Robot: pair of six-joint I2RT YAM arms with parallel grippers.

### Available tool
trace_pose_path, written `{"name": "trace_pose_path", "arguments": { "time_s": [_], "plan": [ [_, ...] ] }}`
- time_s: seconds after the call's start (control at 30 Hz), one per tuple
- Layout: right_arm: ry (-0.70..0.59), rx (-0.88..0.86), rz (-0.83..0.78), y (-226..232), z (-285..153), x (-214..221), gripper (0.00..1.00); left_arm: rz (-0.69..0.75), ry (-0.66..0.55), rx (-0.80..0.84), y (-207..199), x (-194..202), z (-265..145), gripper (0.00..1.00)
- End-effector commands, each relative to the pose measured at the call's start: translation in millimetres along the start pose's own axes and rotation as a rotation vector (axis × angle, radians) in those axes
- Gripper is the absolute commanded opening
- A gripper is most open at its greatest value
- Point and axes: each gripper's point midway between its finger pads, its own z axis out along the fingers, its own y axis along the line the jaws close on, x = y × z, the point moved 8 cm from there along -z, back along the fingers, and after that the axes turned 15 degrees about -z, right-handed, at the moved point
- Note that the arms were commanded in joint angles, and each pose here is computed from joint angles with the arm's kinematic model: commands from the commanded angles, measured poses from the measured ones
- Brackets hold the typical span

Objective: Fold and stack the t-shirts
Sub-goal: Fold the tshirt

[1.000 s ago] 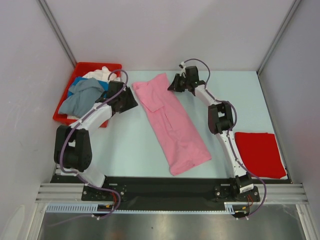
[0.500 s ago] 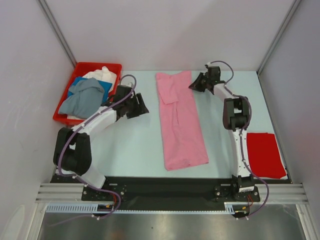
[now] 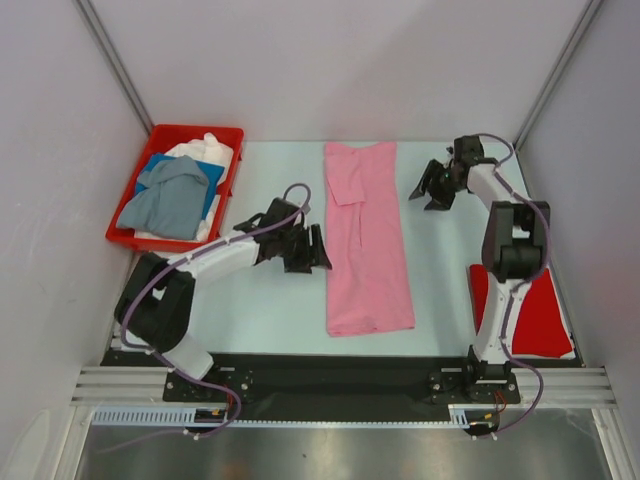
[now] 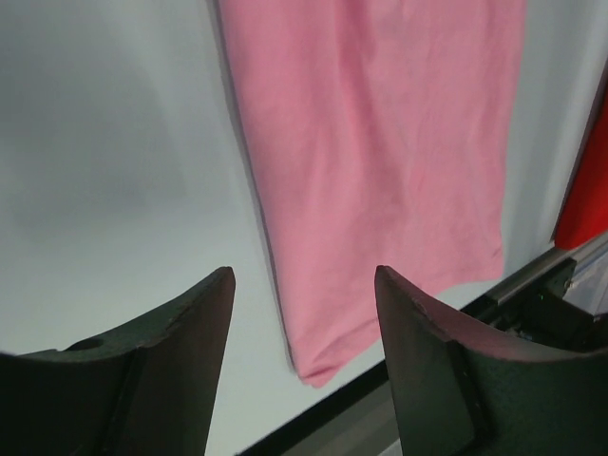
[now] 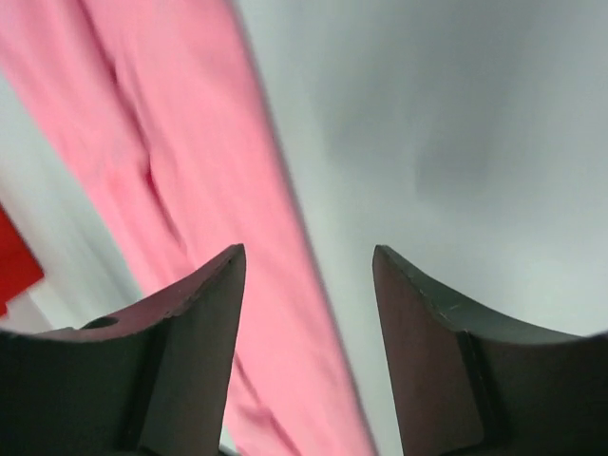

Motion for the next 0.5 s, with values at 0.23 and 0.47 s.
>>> {"name": "trace_pose_path", "arguments": {
  "time_s": [0.23,0.47],
  "plan": [
    [0.151,-0.164,-0.066,48.2,-132.4,186.7,0.60,-0.110,0.087,0.118,16.0,65.6,-17.3,0.64],
    [0.211,-0.230,-0.086,56.1,-155.8,254.6,0.53,-0.194,0.141,0.025,27.8,103.5,-0.5,0.60]
  ]
}}
